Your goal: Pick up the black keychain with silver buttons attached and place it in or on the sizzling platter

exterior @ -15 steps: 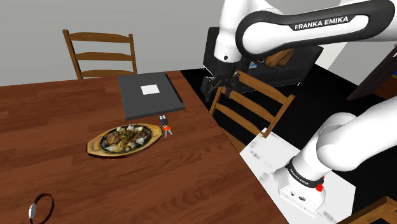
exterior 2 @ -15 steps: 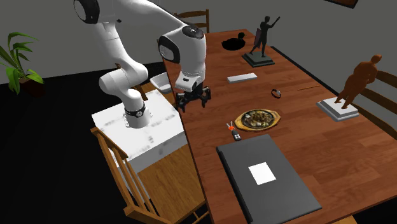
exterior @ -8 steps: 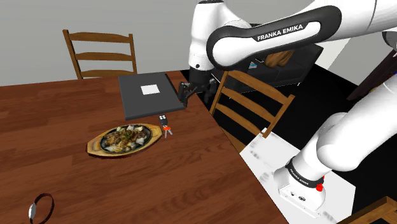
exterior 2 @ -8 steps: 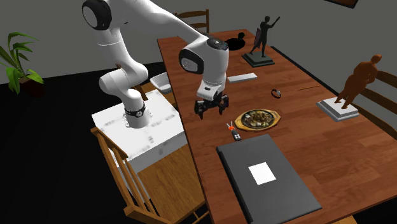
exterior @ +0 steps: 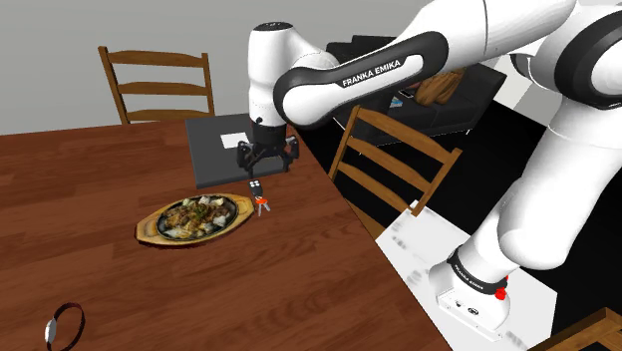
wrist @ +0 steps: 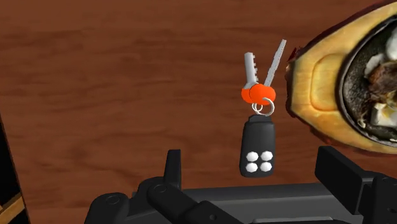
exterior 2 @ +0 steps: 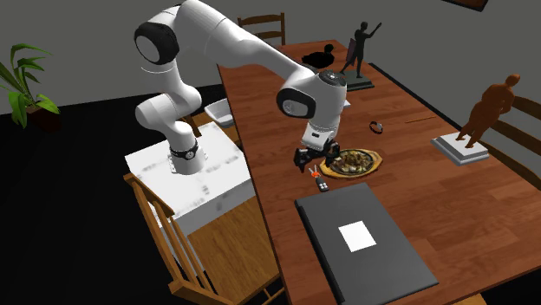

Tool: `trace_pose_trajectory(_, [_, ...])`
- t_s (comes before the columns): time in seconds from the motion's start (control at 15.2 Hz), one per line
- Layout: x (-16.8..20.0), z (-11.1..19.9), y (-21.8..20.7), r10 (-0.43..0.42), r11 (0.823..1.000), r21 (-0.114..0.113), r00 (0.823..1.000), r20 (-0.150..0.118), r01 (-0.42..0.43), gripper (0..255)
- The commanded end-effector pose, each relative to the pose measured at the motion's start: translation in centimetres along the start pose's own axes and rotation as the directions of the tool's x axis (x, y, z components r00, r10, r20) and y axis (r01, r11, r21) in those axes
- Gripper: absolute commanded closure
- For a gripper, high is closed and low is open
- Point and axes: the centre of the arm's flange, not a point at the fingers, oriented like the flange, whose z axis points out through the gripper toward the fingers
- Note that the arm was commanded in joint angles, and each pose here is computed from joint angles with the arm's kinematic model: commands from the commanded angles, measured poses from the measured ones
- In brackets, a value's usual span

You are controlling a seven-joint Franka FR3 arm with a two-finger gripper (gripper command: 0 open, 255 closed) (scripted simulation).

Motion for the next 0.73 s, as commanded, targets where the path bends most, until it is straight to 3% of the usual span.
trace_pose_trajectory(0.0, [0.7,1.3,-2.4,0.013,1.0,0.001,1.0,-0.004,-0.013,0])
trace_pose_trajectory(0.66, [0.9,5.5,-2.8,0.015,1.0,0.001,1.0,-0.005,-0.015,0])
